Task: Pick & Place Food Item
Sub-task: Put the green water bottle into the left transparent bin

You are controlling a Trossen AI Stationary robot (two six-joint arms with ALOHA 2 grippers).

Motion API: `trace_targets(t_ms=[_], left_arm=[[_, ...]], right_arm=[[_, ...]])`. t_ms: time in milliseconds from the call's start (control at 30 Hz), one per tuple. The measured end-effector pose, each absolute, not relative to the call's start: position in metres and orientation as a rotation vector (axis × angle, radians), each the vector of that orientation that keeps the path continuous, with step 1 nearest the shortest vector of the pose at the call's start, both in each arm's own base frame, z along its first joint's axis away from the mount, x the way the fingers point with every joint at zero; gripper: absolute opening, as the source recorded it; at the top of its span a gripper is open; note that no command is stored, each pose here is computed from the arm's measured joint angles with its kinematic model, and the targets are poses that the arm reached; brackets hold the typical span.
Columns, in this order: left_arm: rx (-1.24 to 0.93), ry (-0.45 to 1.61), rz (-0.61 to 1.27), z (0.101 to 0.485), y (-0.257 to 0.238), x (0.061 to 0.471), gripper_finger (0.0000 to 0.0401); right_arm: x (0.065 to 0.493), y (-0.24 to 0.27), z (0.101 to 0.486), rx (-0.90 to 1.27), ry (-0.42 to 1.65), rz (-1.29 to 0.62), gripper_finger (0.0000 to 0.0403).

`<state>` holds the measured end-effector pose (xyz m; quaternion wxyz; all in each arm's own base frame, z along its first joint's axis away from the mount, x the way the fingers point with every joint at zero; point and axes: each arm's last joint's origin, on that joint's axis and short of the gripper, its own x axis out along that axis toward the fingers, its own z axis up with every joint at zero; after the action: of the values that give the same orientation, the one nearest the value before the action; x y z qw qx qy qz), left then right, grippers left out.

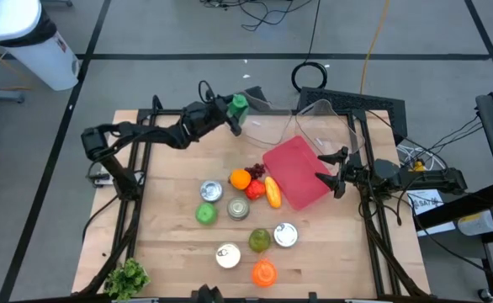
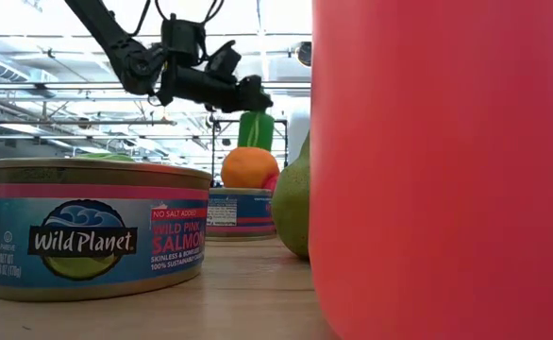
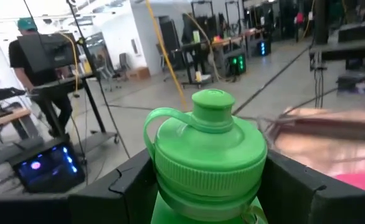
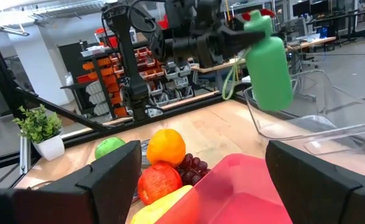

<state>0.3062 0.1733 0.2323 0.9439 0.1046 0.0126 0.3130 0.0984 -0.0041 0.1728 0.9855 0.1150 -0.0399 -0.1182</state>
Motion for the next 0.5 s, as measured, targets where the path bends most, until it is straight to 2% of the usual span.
trace_targets(t_ms=[500], left_arm=[[-0.072,-0.038,0.565,0.232,0.144,0.320,0.0234]], right_arm=[[0.098,-0.004,0.173,0.231,-0.080,-0.238,0.0327]])
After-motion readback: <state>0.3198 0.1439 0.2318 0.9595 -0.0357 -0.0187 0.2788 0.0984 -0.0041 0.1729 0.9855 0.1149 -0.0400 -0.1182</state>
